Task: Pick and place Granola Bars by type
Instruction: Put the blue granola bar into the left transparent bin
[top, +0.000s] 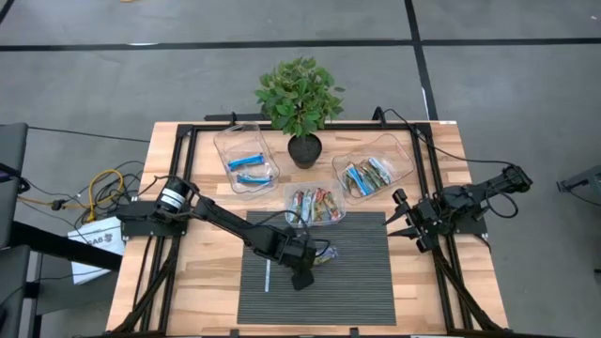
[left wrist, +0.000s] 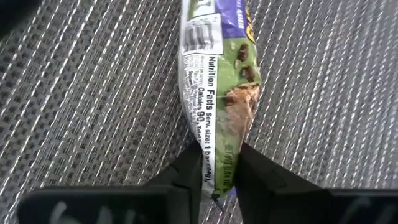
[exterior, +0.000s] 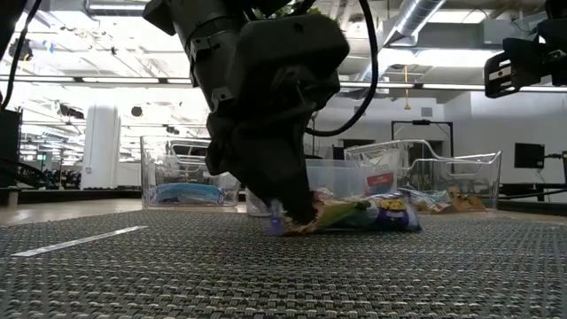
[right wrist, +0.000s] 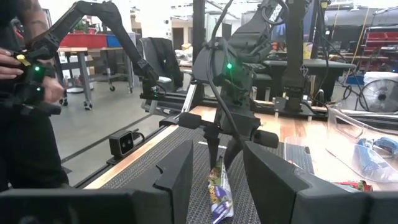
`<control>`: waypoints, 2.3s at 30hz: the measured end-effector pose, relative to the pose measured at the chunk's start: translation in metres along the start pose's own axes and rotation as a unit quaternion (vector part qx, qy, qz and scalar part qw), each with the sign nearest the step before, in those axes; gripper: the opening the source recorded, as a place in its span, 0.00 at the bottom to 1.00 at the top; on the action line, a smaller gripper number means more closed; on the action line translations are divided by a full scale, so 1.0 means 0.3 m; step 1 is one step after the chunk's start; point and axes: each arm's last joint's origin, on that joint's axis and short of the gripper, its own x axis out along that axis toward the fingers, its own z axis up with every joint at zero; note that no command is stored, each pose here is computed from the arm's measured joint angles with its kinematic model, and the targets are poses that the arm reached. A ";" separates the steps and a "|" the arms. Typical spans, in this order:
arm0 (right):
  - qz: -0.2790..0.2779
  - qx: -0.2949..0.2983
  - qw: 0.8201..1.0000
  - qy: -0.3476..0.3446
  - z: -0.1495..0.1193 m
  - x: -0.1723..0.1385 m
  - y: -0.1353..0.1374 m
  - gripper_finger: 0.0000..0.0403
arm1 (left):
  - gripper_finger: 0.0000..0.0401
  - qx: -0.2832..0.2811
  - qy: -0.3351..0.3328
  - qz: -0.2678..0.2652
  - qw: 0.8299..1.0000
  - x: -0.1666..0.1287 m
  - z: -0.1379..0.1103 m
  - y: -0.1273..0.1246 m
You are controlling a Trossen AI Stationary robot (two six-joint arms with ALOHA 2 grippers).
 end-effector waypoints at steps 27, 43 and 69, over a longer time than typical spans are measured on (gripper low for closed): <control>0.000 0.000 1.000 0.000 0.000 0.000 0.000 0.33 | 0.14 0.018 -0.156 -0.015 0.987 -0.247 0.106 -0.042; 0.000 0.000 1.000 0.000 0.000 0.000 0.000 0.34 | 0.15 -0.033 -0.193 0.117 0.974 -0.499 0.125 0.078; 0.000 0.000 1.000 0.000 0.000 0.000 0.000 0.34 | 0.15 -0.118 -0.151 0.271 0.943 -0.778 0.004 0.404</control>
